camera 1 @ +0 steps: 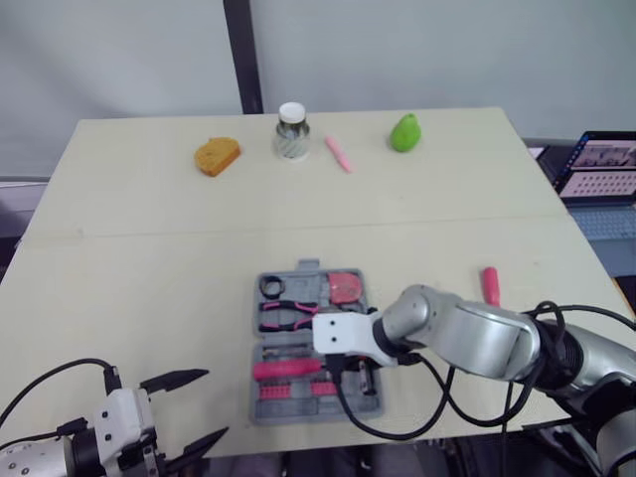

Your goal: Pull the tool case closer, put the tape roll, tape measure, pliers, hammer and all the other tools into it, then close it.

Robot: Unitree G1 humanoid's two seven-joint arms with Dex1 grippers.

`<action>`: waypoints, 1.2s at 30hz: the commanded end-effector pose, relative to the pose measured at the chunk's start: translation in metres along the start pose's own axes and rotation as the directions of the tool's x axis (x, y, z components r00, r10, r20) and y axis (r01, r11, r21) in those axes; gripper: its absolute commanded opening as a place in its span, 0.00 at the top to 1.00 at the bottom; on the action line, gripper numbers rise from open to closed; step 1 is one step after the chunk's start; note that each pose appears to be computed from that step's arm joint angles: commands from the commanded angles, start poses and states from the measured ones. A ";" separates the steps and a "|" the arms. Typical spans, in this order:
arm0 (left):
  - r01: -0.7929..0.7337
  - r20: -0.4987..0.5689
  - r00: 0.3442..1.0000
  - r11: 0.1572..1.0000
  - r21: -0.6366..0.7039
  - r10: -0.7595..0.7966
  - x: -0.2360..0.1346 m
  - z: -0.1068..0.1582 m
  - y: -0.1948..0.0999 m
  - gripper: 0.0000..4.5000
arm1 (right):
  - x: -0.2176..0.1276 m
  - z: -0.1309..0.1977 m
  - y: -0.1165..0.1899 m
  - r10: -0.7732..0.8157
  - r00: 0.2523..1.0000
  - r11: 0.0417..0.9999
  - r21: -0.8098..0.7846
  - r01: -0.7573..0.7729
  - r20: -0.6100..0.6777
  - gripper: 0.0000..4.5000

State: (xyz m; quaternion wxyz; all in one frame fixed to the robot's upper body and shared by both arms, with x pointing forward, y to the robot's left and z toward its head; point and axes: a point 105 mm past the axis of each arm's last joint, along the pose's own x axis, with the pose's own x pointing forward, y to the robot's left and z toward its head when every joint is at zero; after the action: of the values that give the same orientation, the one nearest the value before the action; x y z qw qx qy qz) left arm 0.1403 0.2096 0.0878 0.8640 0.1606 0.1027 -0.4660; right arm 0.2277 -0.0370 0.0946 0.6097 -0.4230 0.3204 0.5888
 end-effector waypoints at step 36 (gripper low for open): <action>-0.006 0.015 1.000 1.000 0.029 0.006 0.006 0.008 0.001 0.00 | 0.007 -0.007 -0.006 -0.038 0.999 0.999 0.016 0.038 -0.004 0.99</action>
State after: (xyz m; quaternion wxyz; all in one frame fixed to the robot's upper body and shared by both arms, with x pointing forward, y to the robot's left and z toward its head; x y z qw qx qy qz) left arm 0.1443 0.2051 0.0906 0.8652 0.1666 0.0953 -0.4633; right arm 0.2319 -0.0411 0.0813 0.6163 -0.4215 0.3328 0.5760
